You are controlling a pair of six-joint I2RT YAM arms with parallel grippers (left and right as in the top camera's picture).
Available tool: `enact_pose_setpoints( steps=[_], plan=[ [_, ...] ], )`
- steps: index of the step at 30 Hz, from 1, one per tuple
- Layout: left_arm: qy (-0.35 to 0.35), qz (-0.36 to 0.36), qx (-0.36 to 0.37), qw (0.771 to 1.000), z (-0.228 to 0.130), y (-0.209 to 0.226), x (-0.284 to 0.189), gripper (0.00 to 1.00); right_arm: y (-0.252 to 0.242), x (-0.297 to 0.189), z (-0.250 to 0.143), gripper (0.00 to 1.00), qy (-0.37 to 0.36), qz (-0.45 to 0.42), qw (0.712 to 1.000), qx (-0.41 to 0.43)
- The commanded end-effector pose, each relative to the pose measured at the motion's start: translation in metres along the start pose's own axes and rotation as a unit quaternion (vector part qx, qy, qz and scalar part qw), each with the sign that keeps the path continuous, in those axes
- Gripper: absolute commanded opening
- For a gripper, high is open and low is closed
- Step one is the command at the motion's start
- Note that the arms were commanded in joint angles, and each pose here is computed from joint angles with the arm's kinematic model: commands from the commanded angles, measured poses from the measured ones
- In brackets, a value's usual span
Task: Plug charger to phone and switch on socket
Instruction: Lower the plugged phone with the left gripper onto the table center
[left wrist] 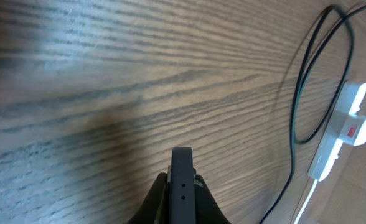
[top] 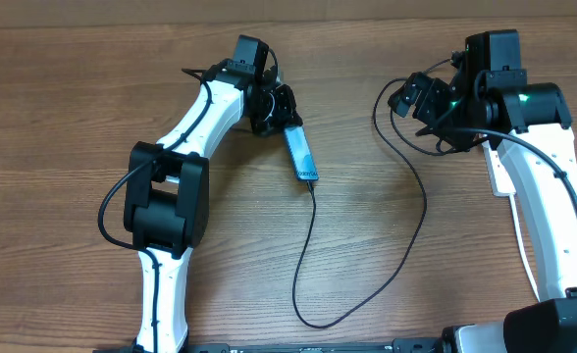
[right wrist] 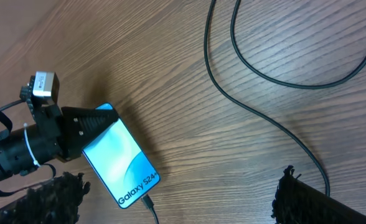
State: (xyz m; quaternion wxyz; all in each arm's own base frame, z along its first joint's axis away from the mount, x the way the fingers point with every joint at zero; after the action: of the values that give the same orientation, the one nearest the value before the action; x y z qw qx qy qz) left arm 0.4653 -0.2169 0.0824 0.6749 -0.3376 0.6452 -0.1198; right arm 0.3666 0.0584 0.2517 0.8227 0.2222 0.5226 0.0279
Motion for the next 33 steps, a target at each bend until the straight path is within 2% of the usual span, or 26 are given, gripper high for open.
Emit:
enact_pose_setpoints(
  steps=[1,17,25,33],
  plan=[
    [0.002,-0.005,0.027,1.000,-0.005,-0.008,-0.009,0.04,0.001,-0.011,0.005,1.00,-0.020,0.001,1.000,-0.004],
    [-0.006,0.014,0.039,0.999,-0.007,-0.008,-0.004,0.04,0.001,-0.011,0.005,1.00,-0.020,0.001,1.000,-0.004],
    [0.019,0.028,0.033,0.999,-0.015,0.004,0.021,0.04,0.000,-0.011,0.005,1.00,-0.020,0.001,1.000,-0.004],
    [0.028,0.027,0.029,0.999,-0.016,0.007,0.027,0.04,0.000,-0.010,0.005,1.00,-0.019,0.000,1.000,-0.003]
  ],
)
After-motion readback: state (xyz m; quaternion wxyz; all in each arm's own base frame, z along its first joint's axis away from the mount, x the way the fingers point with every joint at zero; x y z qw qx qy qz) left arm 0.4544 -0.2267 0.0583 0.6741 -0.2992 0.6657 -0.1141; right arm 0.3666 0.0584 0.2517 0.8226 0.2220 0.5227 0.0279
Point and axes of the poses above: each gripper's point midway between its finger pads, its own x axis out along the fingers, its own y axis along the line the jaws close on, z = x × y, the point moved 4 cm from there along -x, back along the fingers, and after that the axes turned 7 degrees about -x, right-handed, at the moved point
